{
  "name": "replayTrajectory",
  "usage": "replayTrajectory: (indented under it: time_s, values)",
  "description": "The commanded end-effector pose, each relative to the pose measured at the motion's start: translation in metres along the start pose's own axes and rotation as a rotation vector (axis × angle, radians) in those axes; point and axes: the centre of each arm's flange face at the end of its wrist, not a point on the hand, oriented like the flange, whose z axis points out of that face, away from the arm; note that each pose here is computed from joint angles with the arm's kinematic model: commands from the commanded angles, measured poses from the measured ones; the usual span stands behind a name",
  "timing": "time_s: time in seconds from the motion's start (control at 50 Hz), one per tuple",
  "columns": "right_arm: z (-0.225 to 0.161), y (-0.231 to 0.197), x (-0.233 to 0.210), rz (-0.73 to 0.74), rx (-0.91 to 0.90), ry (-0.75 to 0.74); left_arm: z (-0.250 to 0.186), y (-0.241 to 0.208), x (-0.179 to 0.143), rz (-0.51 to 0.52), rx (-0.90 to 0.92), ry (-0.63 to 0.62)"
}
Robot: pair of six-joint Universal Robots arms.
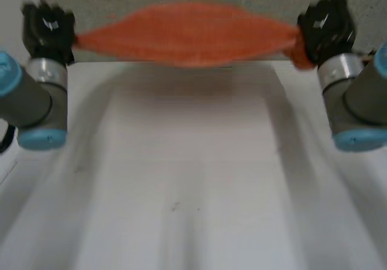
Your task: Fold the laundry.
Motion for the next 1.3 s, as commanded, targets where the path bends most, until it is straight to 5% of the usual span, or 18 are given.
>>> replayTrajectory:
  time_s: [0.02, 0.18, 0.36, 0.48, 0.76, 0.92, 1.14, 1.3]
  values:
    - [-0.021, 0.051, -0.061, 0.038, -0.143, -0.162, -0.044, 0.071, 0.050, 0.035, -0.199, 0.183]
    - [-0.061, 0.072, -0.079, 0.031, -0.346, -0.372, -0.091, 0.095, 0.056, 0.128, -0.360, 0.309]
    - [-0.166, 0.038, -0.034, 0.005, -0.717, -0.775, -0.161, 0.082, -0.001, 0.334, -0.637, 0.486]
    - [-0.193, 0.037, -0.013, -0.115, -0.726, -0.845, -0.220, 0.074, -0.007, 0.376, -0.833, 0.722]
    - [-0.097, 0.072, -0.047, -0.217, -0.540, -0.532, -0.114, 0.073, 0.018, 0.279, -0.521, 0.421]
    - [-0.044, 0.093, -0.067, -0.227, -0.420, -0.343, -0.071, 0.094, 0.045, 0.254, -0.496, 0.306]
    - [-0.007, 0.113, -0.094, -0.302, -0.257, -0.225, -0.027, 0.102, 0.072, 0.245, -0.354, 0.188]
    - [-0.003, 0.107, -0.090, -0.264, -0.233, -0.188, -0.043, 0.090, 0.094, 0.287, -0.302, 0.259]
